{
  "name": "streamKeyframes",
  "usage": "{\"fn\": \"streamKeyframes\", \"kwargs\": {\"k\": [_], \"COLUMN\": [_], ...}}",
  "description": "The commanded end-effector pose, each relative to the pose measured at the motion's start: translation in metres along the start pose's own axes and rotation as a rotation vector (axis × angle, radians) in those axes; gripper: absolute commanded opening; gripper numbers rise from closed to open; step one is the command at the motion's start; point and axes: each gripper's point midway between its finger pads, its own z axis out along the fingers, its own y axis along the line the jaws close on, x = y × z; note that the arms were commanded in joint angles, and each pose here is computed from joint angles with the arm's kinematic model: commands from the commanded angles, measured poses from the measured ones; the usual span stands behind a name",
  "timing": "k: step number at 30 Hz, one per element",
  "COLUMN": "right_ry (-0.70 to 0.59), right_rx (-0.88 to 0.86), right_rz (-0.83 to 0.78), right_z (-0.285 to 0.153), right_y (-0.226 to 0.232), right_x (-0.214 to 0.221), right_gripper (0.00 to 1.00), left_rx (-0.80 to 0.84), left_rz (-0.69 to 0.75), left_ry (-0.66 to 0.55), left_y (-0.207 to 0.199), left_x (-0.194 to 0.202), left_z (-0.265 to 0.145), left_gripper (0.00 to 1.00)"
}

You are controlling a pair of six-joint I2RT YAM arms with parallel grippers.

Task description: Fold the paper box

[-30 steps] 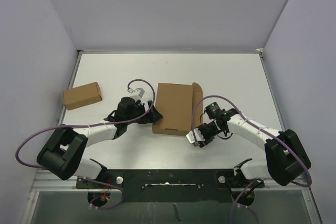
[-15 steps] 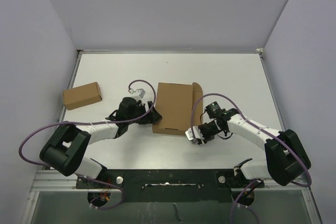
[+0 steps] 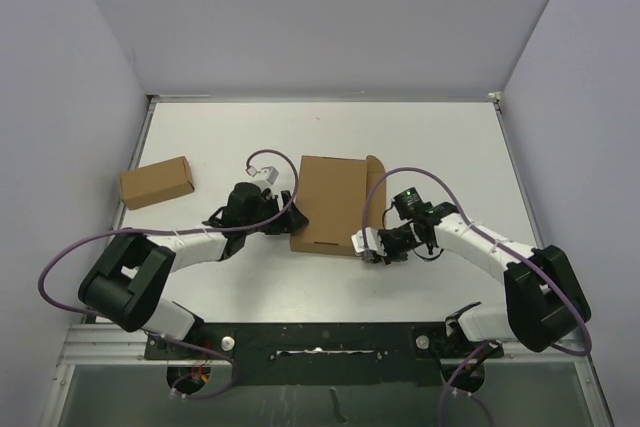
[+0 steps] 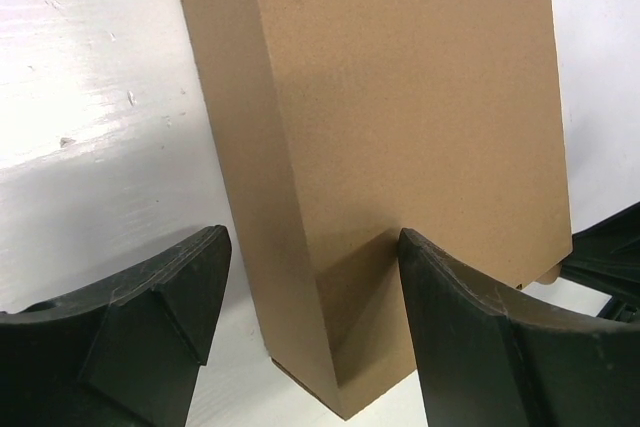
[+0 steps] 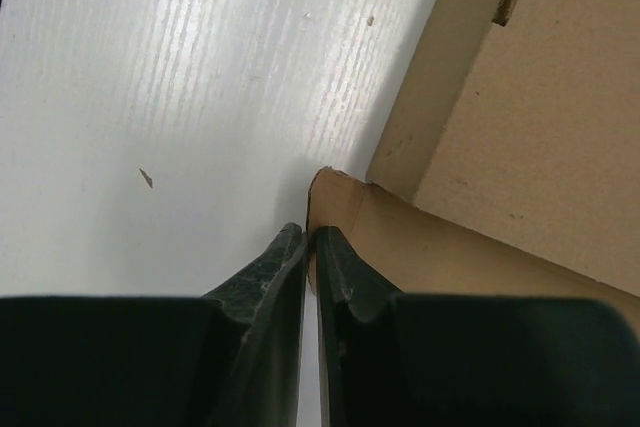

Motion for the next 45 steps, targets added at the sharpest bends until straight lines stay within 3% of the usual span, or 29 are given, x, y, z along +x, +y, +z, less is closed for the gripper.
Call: {"fn": "streamKeyframes", "kwargs": {"k": [1, 18, 45], "right_ry": [-0.02, -0.008, 0.02], "right_rx": [0.068, 0.101, 0.1], "right_rz": [0.031, 0.202, 0.305], "right_z": [-0.006, -0.009, -0.009], "right_y": [-0.025, -0.039, -0.045], "right_x": [-0.007, -0.002, 0.0], "right_gripper": [0.08, 0.04, 0.03], "left_rx": [-0.009, -0.014, -0.004], "left_rz": [0.039, 0.046, 0.047], "left_ry": [-0.001, 0.017, 0.032], "left_y": [0.002, 0.004, 0.0], "left_x": [-0.006, -0.004, -0.004], "left_z": [0.007, 0.008, 0.01], "left_gripper": [0.66, 0.64, 0.63]}}
